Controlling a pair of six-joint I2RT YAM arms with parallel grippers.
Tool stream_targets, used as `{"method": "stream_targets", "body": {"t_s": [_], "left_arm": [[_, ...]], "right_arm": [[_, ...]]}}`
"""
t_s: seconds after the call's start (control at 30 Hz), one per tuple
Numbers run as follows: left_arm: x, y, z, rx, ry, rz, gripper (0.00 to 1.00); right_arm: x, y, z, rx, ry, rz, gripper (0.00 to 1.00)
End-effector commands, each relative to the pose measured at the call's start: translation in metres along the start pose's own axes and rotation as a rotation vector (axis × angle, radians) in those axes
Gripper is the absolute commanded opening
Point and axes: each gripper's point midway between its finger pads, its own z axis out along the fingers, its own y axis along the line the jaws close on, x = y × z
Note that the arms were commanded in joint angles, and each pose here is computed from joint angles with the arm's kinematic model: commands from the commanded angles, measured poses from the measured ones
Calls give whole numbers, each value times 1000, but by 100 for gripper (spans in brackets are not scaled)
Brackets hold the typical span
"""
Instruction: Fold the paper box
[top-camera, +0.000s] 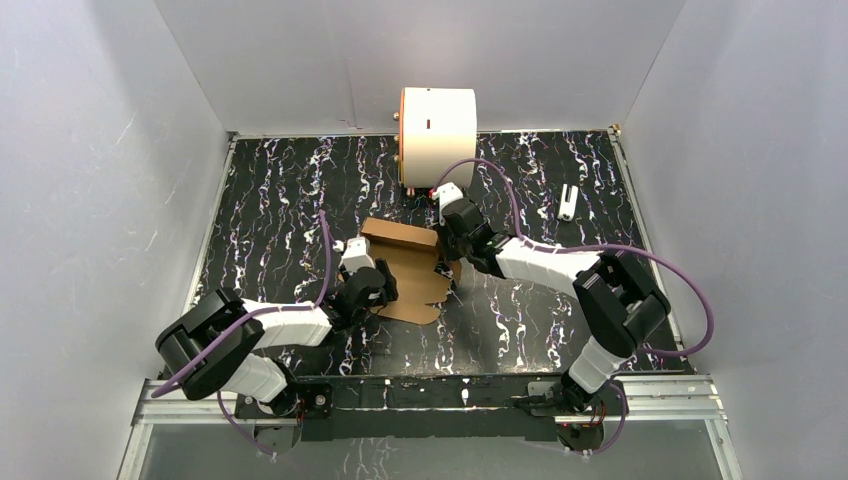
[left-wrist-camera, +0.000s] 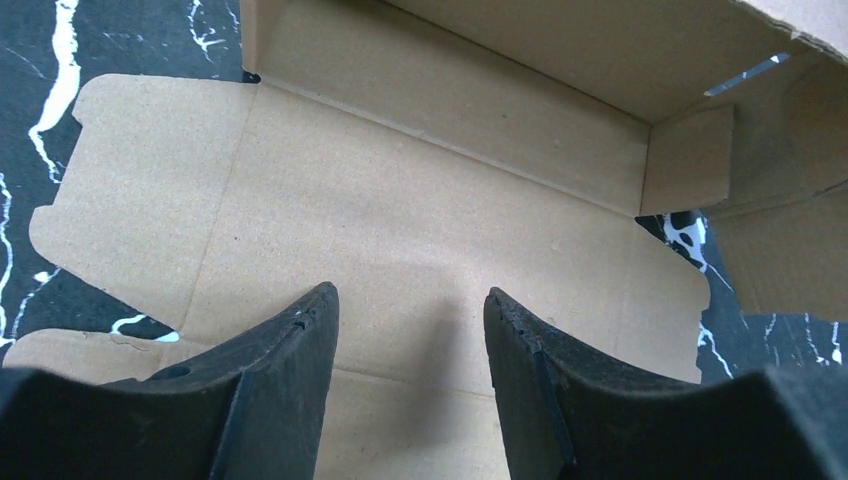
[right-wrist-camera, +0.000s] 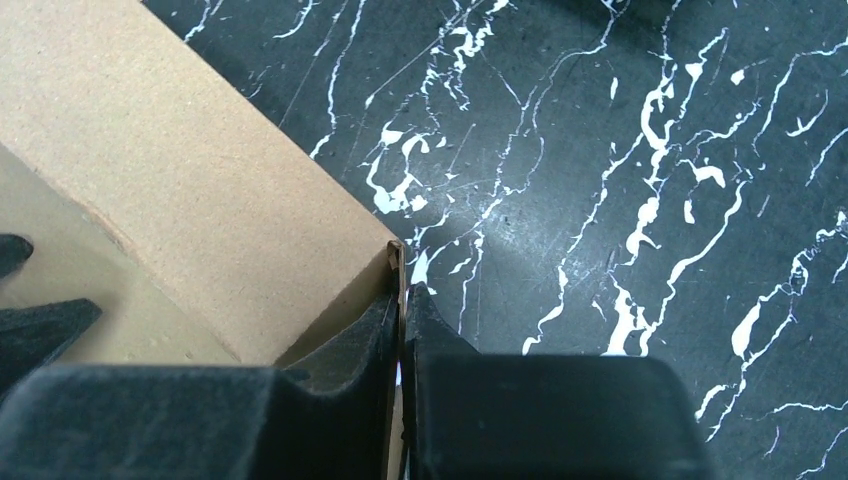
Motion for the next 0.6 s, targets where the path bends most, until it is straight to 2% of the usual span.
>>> {"method": "stream_targets", "body": {"t_s": [0.0,0.23,0.43,0.57], "left_arm": [[26,-6,-6,46,107,-22,52],[37,-23,-14,90,122,-72,51],[38,-14,-16,45,103,-159,48],[40,-14,-14,26,112,-168,48]], "right_arm": [[-20,-3,7,23,-52,85,16],[-19,2,8,-4,-58,115,22],[-22,0,-10,-17,-104,96,31],[-24,-3,-27,-26,-133,93,34]]}}
